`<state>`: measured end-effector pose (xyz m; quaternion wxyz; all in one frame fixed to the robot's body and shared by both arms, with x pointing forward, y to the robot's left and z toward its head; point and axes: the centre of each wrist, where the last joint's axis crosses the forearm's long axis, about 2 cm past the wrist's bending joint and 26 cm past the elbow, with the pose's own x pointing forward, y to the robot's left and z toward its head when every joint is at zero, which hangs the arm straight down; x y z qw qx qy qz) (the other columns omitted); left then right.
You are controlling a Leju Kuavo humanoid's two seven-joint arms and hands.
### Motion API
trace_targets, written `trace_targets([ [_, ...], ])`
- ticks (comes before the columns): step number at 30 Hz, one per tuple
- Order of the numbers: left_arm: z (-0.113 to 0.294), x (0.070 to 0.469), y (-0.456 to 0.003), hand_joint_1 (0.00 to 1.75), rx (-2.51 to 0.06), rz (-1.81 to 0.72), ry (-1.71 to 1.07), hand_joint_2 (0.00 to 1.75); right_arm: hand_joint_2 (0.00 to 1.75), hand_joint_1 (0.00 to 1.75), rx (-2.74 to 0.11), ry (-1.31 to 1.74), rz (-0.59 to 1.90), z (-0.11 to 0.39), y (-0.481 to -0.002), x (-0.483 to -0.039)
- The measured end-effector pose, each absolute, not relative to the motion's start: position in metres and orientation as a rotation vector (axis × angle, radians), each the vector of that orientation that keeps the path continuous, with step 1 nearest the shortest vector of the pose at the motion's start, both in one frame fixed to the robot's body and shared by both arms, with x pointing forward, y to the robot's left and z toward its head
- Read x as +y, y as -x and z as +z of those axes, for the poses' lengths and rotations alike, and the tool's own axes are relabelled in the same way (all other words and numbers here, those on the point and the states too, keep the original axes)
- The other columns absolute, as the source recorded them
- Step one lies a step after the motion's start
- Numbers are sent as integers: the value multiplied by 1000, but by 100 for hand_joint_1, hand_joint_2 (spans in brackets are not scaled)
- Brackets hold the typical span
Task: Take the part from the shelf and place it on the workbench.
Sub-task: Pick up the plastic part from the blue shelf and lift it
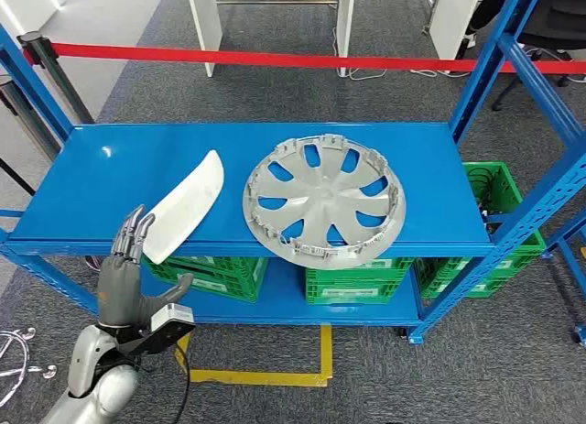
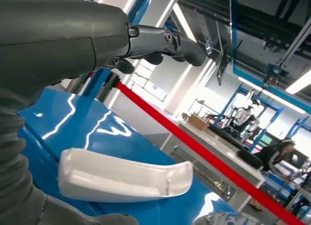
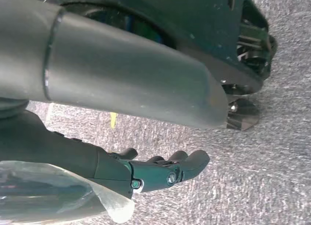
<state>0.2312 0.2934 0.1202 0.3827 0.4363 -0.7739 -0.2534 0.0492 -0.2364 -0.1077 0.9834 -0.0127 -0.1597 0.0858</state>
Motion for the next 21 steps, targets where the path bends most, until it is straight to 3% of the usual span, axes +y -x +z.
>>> trace_targets([
  [12, 113, 301, -224, 0, -1899, -663, -1103, 175, 0, 0, -317, 28, 147, -108, -46, -237],
  [21, 86, 304, -218, 0, -1807, -479, -852, 175, 0, 0, -319, 29, 131, -109, -43, -238],
])
